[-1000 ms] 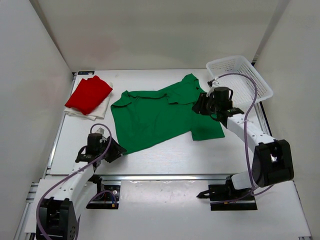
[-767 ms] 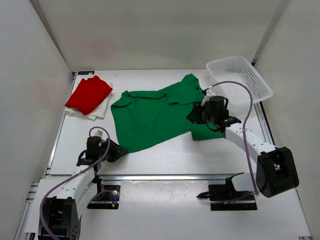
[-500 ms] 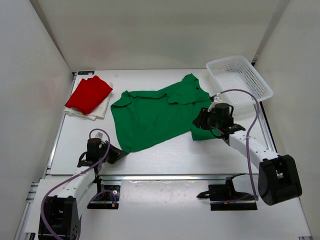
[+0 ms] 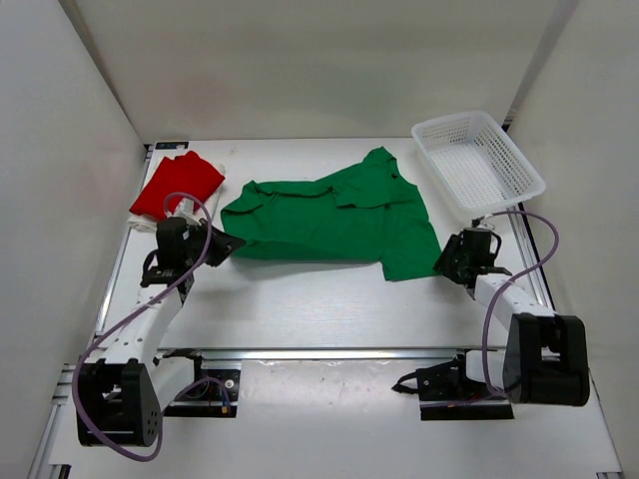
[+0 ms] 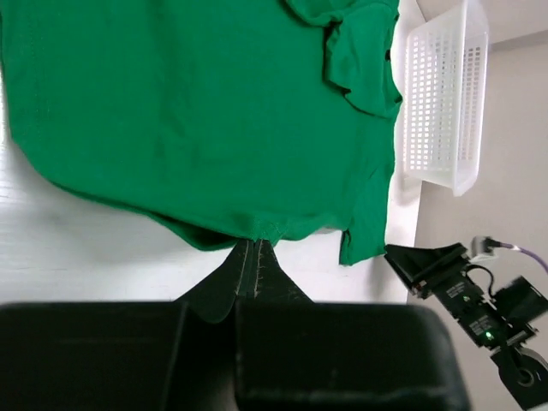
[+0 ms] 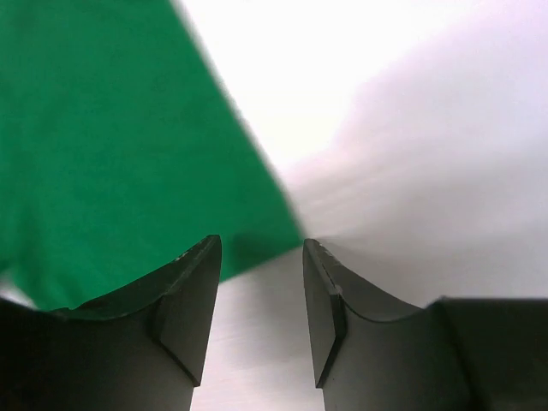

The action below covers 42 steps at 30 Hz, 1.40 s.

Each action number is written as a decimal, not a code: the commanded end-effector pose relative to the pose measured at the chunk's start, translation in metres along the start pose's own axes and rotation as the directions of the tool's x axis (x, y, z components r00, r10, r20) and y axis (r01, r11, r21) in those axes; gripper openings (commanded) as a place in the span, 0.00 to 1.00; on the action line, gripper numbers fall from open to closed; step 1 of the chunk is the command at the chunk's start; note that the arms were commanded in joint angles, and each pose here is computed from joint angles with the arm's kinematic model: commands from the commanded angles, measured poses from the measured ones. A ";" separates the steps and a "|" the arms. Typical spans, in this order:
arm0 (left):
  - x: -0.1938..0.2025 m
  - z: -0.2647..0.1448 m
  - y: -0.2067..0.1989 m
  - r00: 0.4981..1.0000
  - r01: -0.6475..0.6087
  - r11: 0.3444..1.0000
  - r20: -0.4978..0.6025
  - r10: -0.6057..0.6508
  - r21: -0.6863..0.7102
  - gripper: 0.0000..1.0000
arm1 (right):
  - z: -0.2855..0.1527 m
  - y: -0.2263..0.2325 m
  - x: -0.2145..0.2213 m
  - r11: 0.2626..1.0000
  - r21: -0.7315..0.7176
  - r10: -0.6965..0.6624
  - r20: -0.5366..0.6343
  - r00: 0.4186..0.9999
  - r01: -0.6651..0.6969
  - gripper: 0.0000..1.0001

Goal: Fold and stack the t-shirts
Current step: Flatten out the tshirt

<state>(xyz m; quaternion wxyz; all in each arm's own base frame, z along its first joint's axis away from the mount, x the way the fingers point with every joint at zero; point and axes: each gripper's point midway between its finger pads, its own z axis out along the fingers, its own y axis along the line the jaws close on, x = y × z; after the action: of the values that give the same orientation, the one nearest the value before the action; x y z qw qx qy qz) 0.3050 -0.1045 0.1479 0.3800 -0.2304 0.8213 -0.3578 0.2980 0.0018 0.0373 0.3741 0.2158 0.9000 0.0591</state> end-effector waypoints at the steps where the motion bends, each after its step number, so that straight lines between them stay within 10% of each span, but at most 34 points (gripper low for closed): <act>1: 0.008 0.000 -0.005 0.999 0.023 0.998 -0.046 -0.021 0.058 0.00 | 0.011 -0.015 -0.003 0.997 0.046 0.060 -0.009 0.998 -0.059 0.42; 15: -0.003 0.003 -0.030 0.999 -0.017 0.988 -0.039 0.023 0.156 0.00 | 0.013 -0.014 0.009 0.993 0.109 0.054 -0.115 0.992 -0.041 0.34; 23: 0.001 0.014 -0.042 0.994 -0.051 0.984 -0.086 0.066 0.171 0.00 | 0.016 -0.011 0.016 0.993 0.112 0.050 -0.154 0.987 -0.032 0.02; 28: 0.008 0.020 -0.070 0.979 -0.119 0.963 -0.133 0.154 0.241 0.00 | 0.003 0.019 0.006 1.000 -0.003 0.022 -0.116 0.993 -0.023 0.00; 33: 0.007 0.018 -0.131 0.938 -0.182 0.918 -0.218 0.270 0.352 0.00 | -0.074 0.073 -0.047 0.990 -0.134 -0.038 0.115 0.993 0.054 0.00; 42: -0.062 -0.073 -0.239 0.951 -0.236 0.728 0.000 0.309 0.643 0.00 | -0.287 0.126 -0.152 0.952 -0.278 0.035 0.511 0.859 0.127 0.00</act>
<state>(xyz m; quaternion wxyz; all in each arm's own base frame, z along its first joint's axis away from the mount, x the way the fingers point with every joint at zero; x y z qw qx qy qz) 0.3343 -0.1999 0.3195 0.4061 0.0102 0.7693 -0.4932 0.2555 0.0899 0.3266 0.5916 0.1088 0.7814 0.1659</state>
